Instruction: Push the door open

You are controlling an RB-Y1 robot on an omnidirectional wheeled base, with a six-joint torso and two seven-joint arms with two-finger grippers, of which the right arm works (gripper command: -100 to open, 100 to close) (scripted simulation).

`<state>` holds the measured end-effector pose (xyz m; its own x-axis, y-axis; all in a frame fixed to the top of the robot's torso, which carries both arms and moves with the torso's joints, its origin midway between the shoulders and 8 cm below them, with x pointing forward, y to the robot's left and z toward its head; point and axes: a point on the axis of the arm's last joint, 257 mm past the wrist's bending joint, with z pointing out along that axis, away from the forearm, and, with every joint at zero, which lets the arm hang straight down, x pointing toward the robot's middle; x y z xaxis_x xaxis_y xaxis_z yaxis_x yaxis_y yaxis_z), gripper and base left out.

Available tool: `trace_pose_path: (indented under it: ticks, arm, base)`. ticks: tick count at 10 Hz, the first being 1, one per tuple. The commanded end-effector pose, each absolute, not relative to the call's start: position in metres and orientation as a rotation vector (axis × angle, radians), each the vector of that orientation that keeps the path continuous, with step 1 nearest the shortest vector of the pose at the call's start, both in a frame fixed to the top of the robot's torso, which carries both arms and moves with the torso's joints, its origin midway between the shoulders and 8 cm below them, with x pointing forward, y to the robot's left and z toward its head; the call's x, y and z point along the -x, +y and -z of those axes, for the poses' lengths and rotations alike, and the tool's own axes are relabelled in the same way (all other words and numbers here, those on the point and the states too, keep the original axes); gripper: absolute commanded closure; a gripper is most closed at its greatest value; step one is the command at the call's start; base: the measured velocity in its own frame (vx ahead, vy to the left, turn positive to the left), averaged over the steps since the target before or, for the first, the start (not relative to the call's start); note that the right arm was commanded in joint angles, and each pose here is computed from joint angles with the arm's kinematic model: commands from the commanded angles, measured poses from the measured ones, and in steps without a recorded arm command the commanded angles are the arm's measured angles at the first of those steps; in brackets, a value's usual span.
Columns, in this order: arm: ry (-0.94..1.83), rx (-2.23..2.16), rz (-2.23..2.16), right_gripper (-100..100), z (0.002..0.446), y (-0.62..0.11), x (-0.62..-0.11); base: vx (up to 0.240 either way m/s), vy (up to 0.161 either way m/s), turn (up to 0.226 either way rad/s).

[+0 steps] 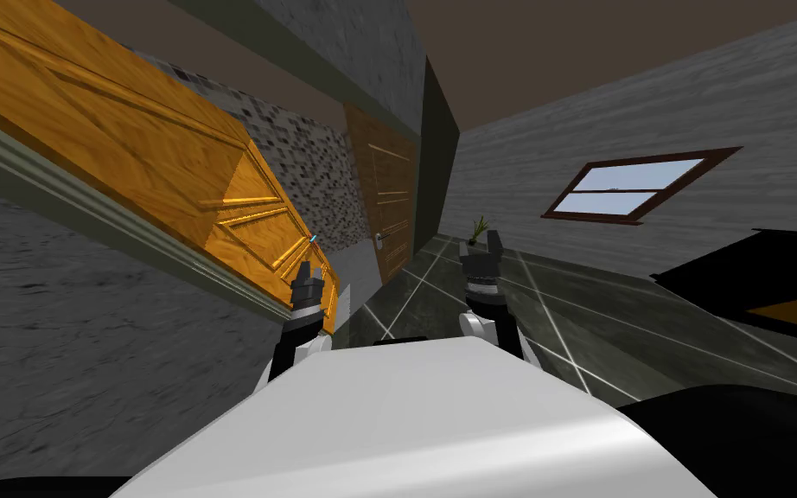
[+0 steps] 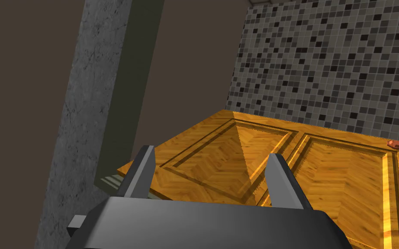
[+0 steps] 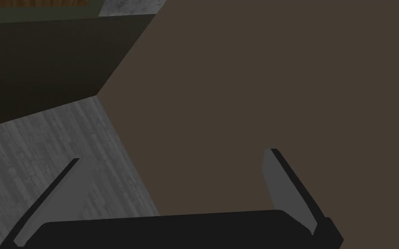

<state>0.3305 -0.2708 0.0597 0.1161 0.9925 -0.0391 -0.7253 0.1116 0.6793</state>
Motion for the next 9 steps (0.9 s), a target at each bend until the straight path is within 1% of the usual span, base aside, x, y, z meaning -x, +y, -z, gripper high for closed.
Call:
trace_pose_path:
  ticks: [1, 3, 7, 9]
  arm:
    - [0.597, -0.589, -1.378, -100, -0.052, -0.264, -0.336]
    - [0.633, -0.601, -1.393, -100, -0.040, -0.255, -0.342]
    - [0.730, -0.634, -1.433, -100, -0.008, -0.230, -0.357]
    - [0.785, -0.652, -1.454, -100, 0.010, -0.215, -0.364]
  base:
    - [0.132, -0.009, 0.025]
    - [0.256, 0.007, 0.030]
    - [0.231, -0.033, 0.038]
    - [0.198, -0.008, 0.040]
